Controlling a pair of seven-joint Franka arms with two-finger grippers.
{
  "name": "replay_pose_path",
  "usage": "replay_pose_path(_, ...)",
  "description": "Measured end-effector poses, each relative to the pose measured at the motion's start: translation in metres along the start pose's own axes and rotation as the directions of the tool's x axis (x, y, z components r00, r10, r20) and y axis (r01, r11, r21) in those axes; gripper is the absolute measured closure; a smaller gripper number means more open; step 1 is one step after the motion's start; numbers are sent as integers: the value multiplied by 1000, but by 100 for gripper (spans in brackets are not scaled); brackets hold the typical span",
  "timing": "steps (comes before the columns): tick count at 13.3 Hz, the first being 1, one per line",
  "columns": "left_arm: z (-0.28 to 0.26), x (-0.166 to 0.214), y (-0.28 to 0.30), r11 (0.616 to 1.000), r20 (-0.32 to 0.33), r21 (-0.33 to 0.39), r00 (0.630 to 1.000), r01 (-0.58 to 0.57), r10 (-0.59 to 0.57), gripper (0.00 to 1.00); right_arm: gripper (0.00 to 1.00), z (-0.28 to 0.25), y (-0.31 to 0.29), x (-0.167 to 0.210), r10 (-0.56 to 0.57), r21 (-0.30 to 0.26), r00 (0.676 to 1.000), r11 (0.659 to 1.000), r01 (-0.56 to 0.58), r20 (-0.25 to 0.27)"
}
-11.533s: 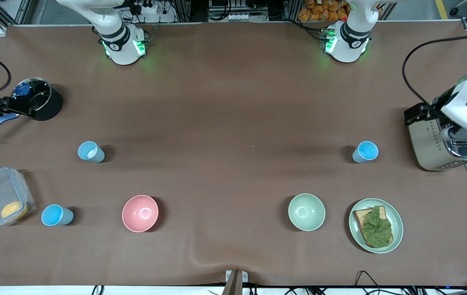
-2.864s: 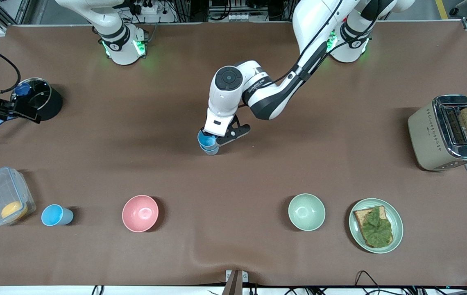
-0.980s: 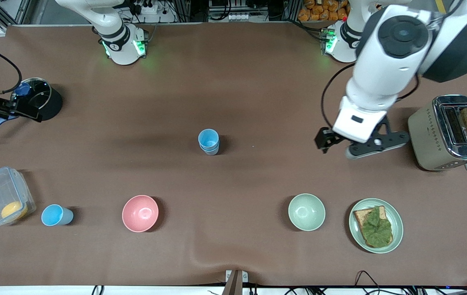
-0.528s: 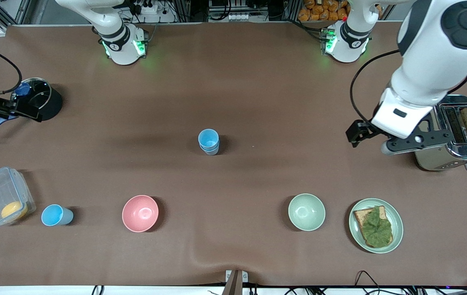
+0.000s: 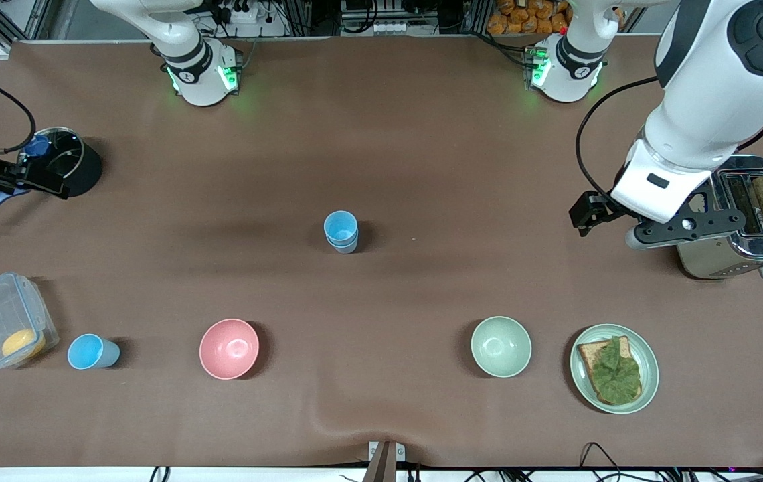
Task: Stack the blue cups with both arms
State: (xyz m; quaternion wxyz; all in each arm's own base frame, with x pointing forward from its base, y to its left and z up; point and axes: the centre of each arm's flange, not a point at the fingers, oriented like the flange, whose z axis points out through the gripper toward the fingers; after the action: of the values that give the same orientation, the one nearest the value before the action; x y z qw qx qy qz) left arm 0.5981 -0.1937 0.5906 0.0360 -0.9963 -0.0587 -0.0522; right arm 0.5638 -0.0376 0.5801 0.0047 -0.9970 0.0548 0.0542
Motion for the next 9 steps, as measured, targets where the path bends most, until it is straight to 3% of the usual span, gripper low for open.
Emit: replay_pose_path(9, -8, 9, -51, 996, 27, 9, 995, -92, 92, 0, 0, 0, 0, 0, 1, 0, 1000, 1000, -1, 2)
